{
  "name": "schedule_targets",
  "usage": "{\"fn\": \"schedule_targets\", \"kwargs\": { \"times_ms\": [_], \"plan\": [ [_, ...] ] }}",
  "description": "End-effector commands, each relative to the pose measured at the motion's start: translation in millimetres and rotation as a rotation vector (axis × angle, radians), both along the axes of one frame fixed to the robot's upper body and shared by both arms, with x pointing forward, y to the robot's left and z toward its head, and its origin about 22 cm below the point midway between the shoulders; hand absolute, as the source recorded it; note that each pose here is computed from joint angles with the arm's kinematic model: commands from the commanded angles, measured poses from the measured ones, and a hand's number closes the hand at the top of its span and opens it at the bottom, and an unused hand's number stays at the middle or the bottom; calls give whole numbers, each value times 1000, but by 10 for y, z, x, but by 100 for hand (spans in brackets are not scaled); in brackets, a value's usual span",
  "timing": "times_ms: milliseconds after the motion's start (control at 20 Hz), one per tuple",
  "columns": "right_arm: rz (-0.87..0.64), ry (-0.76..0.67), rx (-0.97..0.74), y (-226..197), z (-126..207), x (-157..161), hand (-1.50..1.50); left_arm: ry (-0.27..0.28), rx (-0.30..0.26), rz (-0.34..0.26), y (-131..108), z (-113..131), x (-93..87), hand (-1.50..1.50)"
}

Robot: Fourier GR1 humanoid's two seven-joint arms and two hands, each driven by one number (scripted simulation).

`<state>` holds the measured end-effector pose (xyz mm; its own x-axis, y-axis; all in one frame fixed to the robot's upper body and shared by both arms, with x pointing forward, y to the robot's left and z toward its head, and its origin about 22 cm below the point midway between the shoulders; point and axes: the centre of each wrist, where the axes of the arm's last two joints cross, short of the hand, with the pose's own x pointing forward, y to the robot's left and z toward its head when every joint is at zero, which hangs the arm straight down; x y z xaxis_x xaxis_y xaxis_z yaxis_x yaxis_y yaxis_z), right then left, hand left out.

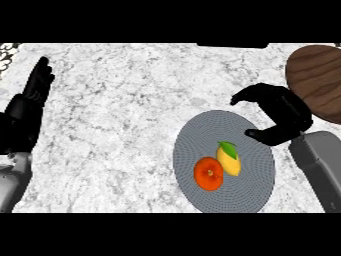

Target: Pick the lemon from the placemat and place it in the bowl

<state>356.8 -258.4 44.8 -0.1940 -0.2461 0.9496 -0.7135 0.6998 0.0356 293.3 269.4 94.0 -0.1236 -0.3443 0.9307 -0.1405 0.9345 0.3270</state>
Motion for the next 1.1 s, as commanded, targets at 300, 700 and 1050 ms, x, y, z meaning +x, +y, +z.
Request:
{"fn": "schedule_targets", "kwargs": {
  "times_ms": [300,700,1050],
  "plan": [
    [298,-258,-186,-299,548,262,-150,9,-7,-29,-172,-44,93,0],
    [418,-471,-588,-114,907,261,-150,32,-5,-26,-172,-68,123,0],
    [570,-557,-747,237,682,273,-150,45,3,-30,-106,-127,23,0]
  ]
}}
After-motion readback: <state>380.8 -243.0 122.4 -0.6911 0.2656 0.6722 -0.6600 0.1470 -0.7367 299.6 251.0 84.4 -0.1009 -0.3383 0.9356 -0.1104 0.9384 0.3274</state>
